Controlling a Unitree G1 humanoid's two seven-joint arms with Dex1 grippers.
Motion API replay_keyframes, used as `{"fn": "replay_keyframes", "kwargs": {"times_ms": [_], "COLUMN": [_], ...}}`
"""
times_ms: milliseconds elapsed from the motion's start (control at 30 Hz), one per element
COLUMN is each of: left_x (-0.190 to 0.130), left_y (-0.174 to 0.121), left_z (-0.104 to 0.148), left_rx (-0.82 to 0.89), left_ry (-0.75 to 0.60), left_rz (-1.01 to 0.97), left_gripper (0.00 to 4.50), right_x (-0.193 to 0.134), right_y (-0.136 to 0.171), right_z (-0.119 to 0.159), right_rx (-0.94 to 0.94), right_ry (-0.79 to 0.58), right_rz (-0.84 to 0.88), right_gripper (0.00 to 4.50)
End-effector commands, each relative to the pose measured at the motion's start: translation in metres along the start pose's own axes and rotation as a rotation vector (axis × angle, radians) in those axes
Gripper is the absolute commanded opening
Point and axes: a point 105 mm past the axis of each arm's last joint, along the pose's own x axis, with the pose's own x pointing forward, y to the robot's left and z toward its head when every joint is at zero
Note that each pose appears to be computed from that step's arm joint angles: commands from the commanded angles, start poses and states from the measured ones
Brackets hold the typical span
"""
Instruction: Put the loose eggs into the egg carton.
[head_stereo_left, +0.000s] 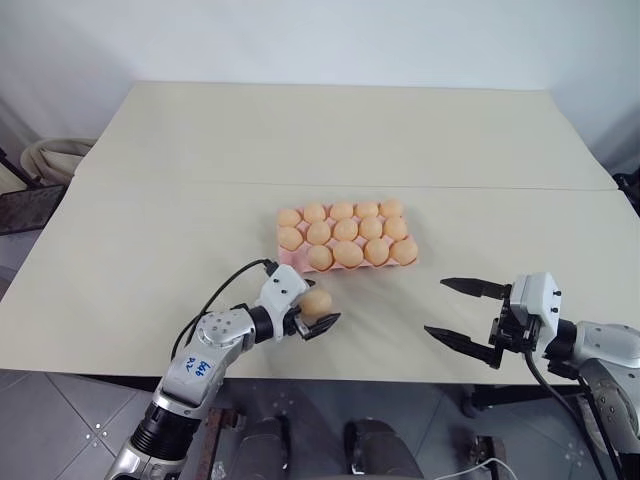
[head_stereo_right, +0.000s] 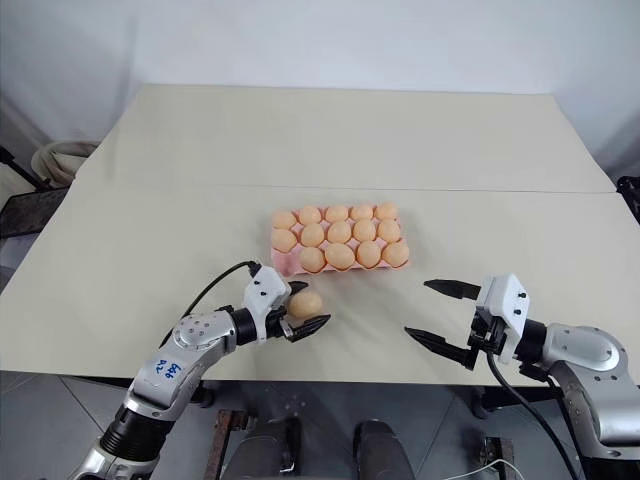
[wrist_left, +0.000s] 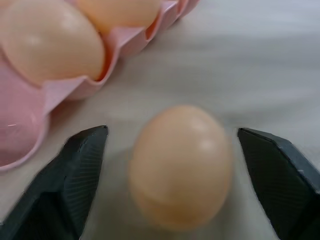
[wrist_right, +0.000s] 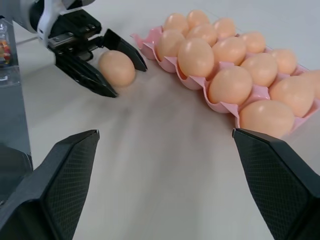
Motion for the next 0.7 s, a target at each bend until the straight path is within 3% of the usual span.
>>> {"fn": "replay_keyframes", "kwargs": {"times_ms": [33,133,400,500,700], "left_x": [-0.005,-0.012,-0.067,-0.065,-0.028], "left_y": [0.003,0.002,0.031,0.044,0.062], "left_z": [0.007,0.013,0.018,0.022,0.041], "left_rx": [0.022,0.006,0.036,0.078,0.110], "left_ry": [-0.044,-0.105,-0.197,-0.192,-0.203], "left_rz": [0.023,0.002,0.010,0.035,0.016], "left_gripper": [2.97,2.14,2.14,2.14,2.14], "right_x": [-0.003,-0.001,0.005,0.007,0.014], "right_y": [-0.002,-0.002,0.001,0.001,0.001], "right_z": [0.010,0.007,0.002,0.002,0.003], "right_rx": [-0.030,-0.021,0.002,0.006,0.008], "right_ry": [-0.012,-0.010,-0.005,-0.006,-0.015], "right_rz": [-0.007,-0.001,0.024,0.030,0.038], "right_gripper": [4.50,4.50,4.50,4.50,4.50]}}
